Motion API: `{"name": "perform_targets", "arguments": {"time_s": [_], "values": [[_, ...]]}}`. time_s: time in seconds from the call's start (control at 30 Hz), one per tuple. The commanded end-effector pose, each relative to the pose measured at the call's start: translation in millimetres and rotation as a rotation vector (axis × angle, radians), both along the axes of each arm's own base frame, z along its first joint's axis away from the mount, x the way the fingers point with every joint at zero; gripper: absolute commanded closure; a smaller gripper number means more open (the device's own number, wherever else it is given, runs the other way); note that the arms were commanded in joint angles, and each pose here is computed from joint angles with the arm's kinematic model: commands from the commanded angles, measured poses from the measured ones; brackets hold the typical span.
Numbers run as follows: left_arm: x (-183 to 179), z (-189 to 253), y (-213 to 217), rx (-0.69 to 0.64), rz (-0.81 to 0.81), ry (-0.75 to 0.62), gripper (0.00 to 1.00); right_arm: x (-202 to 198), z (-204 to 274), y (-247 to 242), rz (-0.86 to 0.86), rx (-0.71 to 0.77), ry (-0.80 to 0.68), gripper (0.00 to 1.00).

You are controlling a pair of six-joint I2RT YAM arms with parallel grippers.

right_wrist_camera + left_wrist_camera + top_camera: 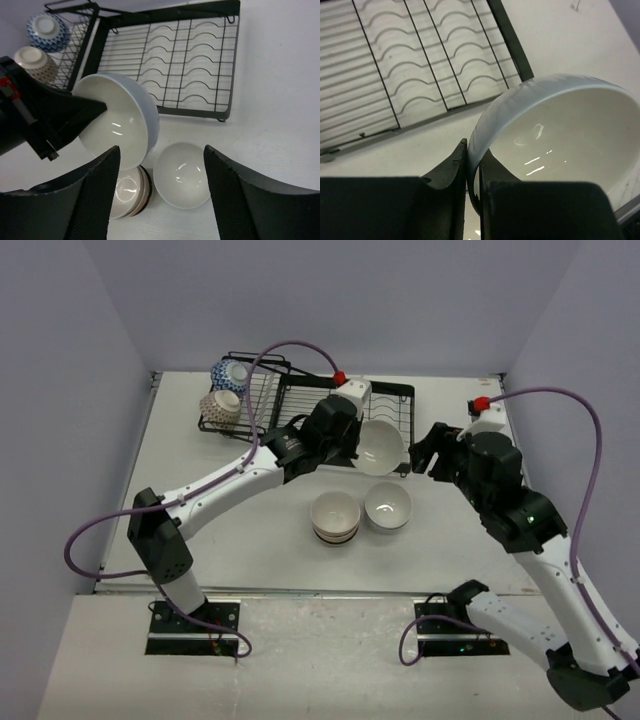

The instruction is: Unload the bowls from the dish rack

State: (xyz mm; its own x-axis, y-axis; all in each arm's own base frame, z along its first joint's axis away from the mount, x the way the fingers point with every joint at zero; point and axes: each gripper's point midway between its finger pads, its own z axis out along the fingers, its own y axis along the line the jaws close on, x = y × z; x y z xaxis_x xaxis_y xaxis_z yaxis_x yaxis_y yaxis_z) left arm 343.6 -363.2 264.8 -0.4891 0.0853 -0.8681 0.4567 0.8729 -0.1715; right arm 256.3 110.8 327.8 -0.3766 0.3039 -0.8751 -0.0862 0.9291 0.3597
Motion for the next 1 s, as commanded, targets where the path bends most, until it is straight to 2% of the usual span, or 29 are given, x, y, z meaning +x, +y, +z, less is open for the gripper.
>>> {"name": "perform_targets", "arguments": {"time_s": [0.0, 0.23, 0.33, 0.43, 0.47, 0.53, 0.57, 0.67, 0.7, 0.73, 0.77, 0.8, 0.87, 0.9, 0.93, 0.97], "values": [[-11.9, 36.6, -14.5, -0.189, -0.028, -0.001, 1.0, 3.1, 2.9, -11.3, -0.048, -0.07, 0.019, 0.33], [-12.4, 33.8, -17.6, -0.171, -0.04, 0.003, 1.0, 23.4, -42.8, 19.9, 0.062, -0.174, 0.187, 0.45], [-13.2, 31.7, -20.9, -0.171, -0.054, 0.01, 1.0, 30.6, -49.7, 24.1, 0.065, -0.188, 0.197, 0.49], [-13.0, 30.9, -22.0, -0.172, -0.06, 0.011, 1.0, 37.4, -57.6, 27.9, 0.065, -0.202, 0.213, 0.65], [-13.6, 31.2, -22.9, -0.173, -0.063, 0.011, 1.0, 40.7, -61.6, 29.5, 0.064, -0.207, 0.222, 0.78], [-13.2, 32.2, -22.1, -0.177, -0.063, 0.006, 1.0, 43.6, -64.7, 31.5, 0.062, -0.206, 0.227, 0.9], [-13.3, 34.6, -21.8, -0.184, -0.064, -0.002, 1.0, 44.8, -67.6, 31.6, 0.055, -0.205, 0.236, 1.0], [-12.7, 34.4, -15.6, -0.17, -0.052, -0.022, 1.0, 45.1, -73.5, 29.7, 0.042, -0.207, 0.244, 1.0], [-11.2, 39.0, -8.2, -0.157, -0.031, -0.045, 0.77, 43.8, -76.3, 28.6, 0.039, -0.212, 0.251, 1.0], [-11.5, 34.2, -0.9, -0.139, -0.009, -0.046, 0.37, 40.9, -80.8, 27.4, 0.039, -0.217, 0.269, 1.0], [-11.2, 34.6, 7.1, -0.13, 0.018, -0.056, 0.01, 38.5, -87.2, 24.8, 0.036, -0.226, 0.285, 1.0], [-12.1, 49.2, 27.4, -0.131, 0.082, -0.095, 0.0, 34.7, -91.1, 23.0, 0.044, -0.22, 0.302, 1.0], [-22.1, 44.8, 51.7, -0.105, 0.122, -0.101, 0.0, 24.1, -106.1, 21.1, 0.072, -0.21, 0.358, 1.0], [-32.2, 72.8, 75.8, -0.148, 0.163, -0.154, 0.0, 18.9, -110.9, 20.0, 0.088, -0.197, 0.385, 1.0], [-39.5, 80.8, 91.6, -0.16, 0.187, -0.175, 0.0, 13.2, -116.6, 16.1, 0.086, -0.202, 0.413, 1.0], [-47.6, 72.3, 107.9, -0.14, 0.209, -0.174, 0.0, 10.1, -125.5, 10.2, 0.077, -0.2, 0.44, 1.0]]}}
